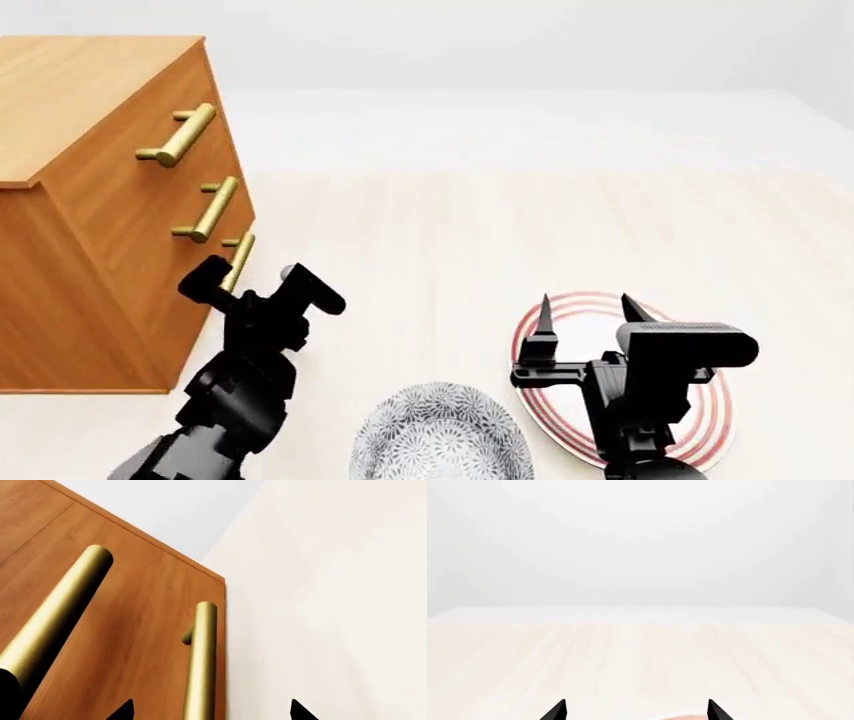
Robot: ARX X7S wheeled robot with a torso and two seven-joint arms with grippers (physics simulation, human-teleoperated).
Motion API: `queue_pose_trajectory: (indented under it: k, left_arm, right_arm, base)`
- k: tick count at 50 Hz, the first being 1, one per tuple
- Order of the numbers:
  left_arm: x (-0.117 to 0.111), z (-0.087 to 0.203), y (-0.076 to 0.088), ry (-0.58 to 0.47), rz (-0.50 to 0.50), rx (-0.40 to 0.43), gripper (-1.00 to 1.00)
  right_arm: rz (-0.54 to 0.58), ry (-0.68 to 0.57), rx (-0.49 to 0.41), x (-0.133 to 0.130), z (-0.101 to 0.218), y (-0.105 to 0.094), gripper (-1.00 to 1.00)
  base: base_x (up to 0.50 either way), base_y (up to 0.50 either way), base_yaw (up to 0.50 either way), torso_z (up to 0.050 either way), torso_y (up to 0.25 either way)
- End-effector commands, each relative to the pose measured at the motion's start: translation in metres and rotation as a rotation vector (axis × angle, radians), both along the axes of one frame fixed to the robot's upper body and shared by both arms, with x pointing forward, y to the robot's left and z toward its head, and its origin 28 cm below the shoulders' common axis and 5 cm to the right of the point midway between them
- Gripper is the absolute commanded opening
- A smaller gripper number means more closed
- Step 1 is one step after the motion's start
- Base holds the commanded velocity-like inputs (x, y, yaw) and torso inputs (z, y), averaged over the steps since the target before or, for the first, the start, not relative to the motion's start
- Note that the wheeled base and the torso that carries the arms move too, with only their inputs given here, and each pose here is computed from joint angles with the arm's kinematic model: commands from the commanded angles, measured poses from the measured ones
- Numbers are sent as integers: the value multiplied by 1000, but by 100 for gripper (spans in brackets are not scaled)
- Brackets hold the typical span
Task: Open the bottom drawer of the cabinet.
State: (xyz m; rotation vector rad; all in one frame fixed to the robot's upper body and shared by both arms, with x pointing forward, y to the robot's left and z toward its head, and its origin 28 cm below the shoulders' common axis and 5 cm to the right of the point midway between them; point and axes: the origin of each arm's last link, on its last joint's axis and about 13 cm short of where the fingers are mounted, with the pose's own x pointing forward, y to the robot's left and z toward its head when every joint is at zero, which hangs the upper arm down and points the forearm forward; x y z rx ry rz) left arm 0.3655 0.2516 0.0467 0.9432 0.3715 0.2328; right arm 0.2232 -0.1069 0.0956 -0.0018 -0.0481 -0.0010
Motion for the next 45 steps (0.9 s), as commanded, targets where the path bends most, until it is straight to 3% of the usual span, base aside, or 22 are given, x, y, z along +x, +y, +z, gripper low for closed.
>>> queue_pose_trajectory:
  k: [1, 13, 26, 27, 45]
  left_arm:
    - [2, 1, 9, 41, 54, 35, 100]
    - [-1, 2, 17, 75, 143, 59, 100]
    - [-4, 2, 20, 104, 175, 67, 100]
    - [-4, 1, 20, 93, 161, 67, -100]
    - [-3, 1, 19, 76, 146, 80, -100]
  right_arm:
    - [-1, -7, 0, 0, 3, 0, 100]
    - [-4, -7, 3, -1, 2, -1, 100]
    - [-4, -5, 9, -1, 0, -1, 100]
    - [-5, -24, 16, -1, 9, -2, 100]
    - [-8, -15, 16, 0, 8, -2, 100]
  base:
    - [0, 0, 0, 0, 0]
    - [0, 0, 0, 0, 0]
    - [0, 0, 0, 0, 0]
    - [0, 0, 0, 0, 0]
    - [0, 0, 0, 0, 0]
